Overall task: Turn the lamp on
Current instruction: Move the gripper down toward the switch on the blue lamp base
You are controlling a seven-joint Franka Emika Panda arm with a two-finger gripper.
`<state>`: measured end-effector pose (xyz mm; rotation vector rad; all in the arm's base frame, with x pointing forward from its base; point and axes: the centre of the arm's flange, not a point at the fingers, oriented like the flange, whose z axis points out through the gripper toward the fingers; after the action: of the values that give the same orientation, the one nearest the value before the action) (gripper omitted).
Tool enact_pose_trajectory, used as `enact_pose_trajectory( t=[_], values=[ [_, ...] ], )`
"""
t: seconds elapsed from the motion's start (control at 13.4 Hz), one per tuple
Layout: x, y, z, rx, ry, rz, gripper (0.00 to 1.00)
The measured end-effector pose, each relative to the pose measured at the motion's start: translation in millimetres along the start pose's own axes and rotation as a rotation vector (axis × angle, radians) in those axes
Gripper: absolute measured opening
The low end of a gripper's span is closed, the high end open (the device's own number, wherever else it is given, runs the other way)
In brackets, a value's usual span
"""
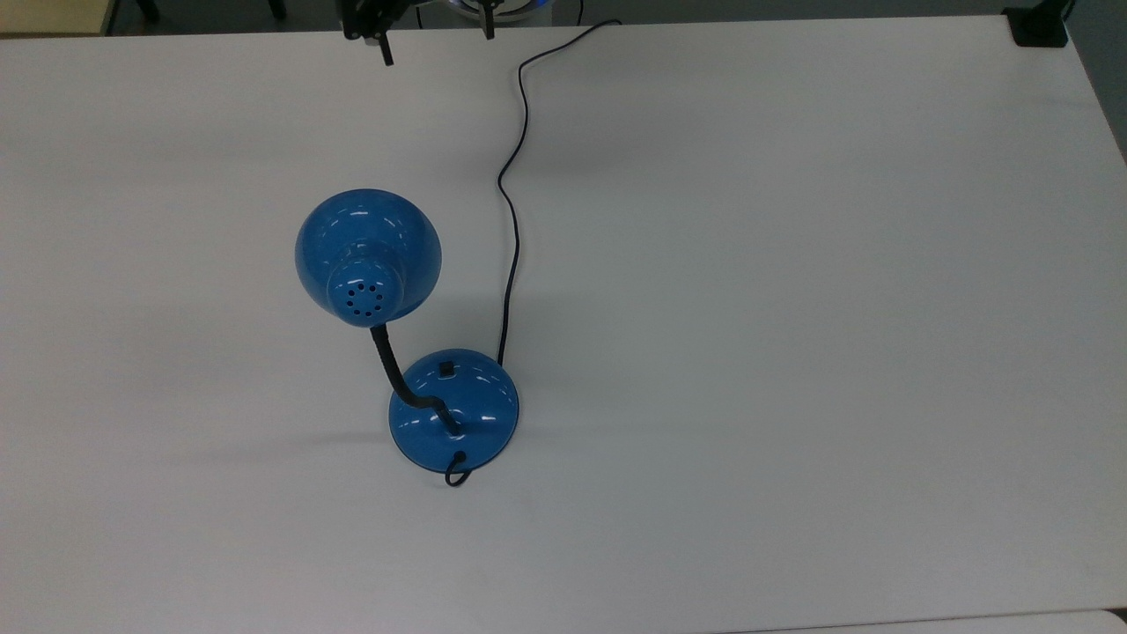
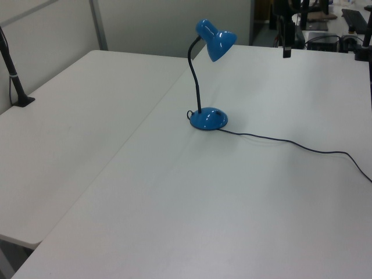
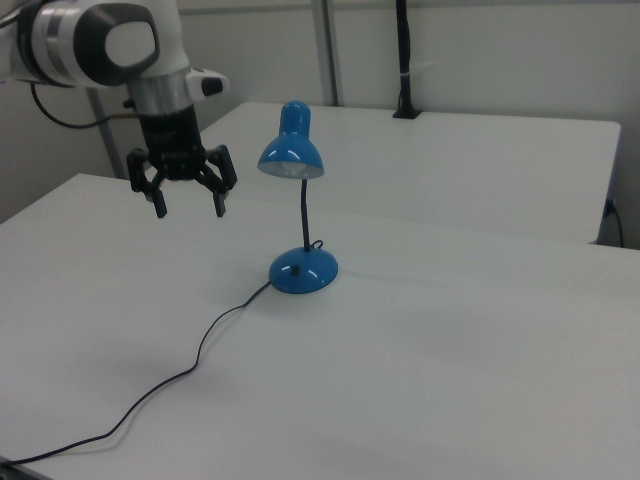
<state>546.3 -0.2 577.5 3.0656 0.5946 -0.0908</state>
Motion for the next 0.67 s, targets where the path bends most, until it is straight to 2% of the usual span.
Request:
enact_pose_trajectory(
  t=[0.07,0.22,0.3,0.45,0.6,0.67],
  values=[
    [-0.2,6.1,10.9,0.000,-0.001,-0.001,0.94],
    [4.7,16.0,38.4,-0.015,0.037,0.012,0.91],
    [8.0,18.1,57.6,-0.022,0.054,0.013,0.82],
    [15.8,17.8,95.3,-0.008,0.110,0.034,0.55],
    [25.0,18.6,121.0,-0.008,0.198,0.102,0.33],
    [31.6,19.2,136.6,-0.020,0.247,0.153,0.16]
  ],
)
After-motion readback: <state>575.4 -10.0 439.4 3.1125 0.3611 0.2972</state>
